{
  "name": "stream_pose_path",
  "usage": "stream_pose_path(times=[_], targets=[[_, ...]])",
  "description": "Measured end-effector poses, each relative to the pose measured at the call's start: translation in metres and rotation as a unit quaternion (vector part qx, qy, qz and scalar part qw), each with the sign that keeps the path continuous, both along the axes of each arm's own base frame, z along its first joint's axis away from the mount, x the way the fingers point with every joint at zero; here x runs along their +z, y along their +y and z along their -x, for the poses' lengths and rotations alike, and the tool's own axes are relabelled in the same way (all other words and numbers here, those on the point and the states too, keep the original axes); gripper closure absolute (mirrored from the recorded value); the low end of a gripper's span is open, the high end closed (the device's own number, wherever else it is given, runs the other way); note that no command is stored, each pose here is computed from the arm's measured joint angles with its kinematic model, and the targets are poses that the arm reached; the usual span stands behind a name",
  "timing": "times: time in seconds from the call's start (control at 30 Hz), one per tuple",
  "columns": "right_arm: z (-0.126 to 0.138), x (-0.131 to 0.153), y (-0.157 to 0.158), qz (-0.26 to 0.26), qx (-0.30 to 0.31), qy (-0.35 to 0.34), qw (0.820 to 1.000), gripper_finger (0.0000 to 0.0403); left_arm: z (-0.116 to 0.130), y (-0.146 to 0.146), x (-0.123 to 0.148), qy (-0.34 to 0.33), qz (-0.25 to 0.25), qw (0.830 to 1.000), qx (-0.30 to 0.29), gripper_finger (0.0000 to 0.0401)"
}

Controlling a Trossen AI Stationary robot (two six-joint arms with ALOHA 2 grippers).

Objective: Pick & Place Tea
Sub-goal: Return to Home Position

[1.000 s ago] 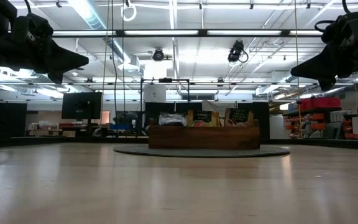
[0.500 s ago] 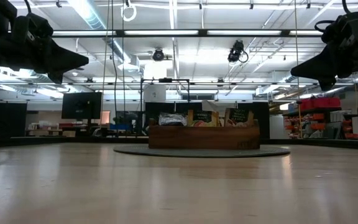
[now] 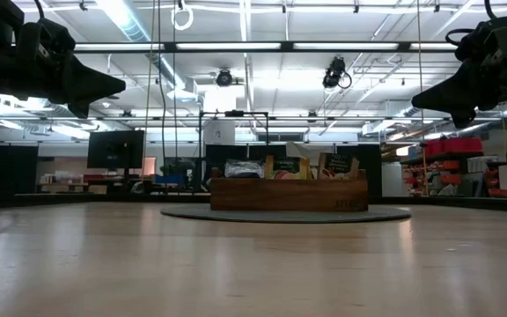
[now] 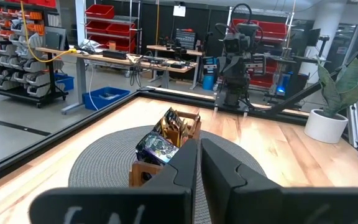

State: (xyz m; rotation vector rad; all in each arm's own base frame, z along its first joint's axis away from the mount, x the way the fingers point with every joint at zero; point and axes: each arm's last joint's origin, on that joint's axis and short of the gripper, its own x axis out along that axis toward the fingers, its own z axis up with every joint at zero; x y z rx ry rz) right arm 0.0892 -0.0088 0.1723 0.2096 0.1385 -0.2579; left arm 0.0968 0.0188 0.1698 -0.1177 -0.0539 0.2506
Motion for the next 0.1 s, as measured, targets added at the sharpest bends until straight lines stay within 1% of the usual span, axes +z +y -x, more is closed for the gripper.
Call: stream_pose_path(times=[0.1], targets=[[0.0000,0.0000,0.0000,0.000,0.000,0.000,1.000,0.0364,0.0000,0.0000,0.0000,0.000,0.000,1.000,0.000,0.0376]])
